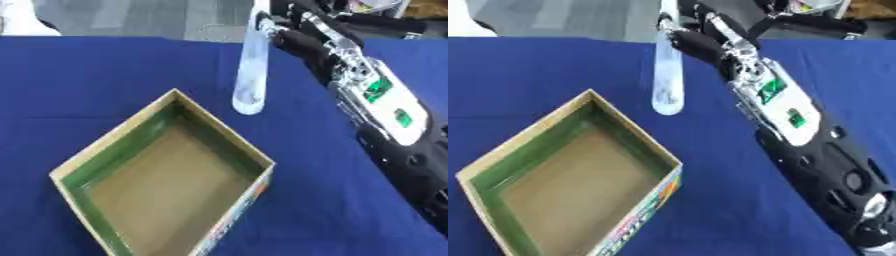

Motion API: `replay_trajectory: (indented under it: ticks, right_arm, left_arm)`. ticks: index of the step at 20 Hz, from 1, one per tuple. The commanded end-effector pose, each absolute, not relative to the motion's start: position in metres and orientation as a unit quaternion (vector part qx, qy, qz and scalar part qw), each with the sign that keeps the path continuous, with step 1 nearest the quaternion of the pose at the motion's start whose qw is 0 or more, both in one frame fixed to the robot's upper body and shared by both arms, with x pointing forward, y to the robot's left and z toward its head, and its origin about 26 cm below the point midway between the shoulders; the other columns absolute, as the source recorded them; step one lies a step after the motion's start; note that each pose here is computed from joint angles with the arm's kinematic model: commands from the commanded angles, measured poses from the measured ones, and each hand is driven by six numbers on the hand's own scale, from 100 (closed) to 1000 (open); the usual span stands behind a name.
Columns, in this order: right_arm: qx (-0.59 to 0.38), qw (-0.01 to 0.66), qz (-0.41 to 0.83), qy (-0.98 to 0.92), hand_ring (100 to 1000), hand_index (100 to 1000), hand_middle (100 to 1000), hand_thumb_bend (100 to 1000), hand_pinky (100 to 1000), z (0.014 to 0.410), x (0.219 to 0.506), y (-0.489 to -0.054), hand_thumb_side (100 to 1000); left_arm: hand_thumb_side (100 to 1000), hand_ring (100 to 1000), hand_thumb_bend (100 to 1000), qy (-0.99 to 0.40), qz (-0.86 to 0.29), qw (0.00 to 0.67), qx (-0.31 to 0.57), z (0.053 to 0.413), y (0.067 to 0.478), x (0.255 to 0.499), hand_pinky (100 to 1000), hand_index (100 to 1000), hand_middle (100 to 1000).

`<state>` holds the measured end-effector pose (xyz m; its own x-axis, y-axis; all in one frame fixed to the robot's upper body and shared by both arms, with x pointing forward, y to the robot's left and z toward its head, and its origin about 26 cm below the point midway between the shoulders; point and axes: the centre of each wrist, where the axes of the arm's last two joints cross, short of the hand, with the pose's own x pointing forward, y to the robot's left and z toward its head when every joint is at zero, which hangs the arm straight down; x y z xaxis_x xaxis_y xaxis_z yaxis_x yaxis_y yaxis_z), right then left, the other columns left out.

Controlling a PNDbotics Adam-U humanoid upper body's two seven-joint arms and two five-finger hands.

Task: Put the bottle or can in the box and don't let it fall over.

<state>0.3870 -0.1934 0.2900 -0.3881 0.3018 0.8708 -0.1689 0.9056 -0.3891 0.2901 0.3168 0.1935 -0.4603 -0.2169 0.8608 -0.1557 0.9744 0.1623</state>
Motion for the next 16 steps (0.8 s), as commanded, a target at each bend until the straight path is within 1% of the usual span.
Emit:
replay_trajectory:
  ticks: [1, 16]
  right_arm:
    - [-0.055, 0.537, 0.212, -0.815, 1000, 1000, 1000, 100, 1000, 0.3054, 0.3853, -0.2004, 463]
    - [-0.08, 0.537, 0.212, -0.812, 1000, 1000, 1000, 100, 1000, 0.3125, 0.3839, -0.2084, 449]
  left_arm:
    - [100, 1000, 562, -0.862, -0.037, 0.493, 0.111, 0.2021, 0.3158, 0.2881, 1000, 932, 1000]
    - [100, 1000, 554, -0.864, -0.038, 0.49, 0.111, 0.2023, 0.315, 0.2885, 1000, 932, 1000]
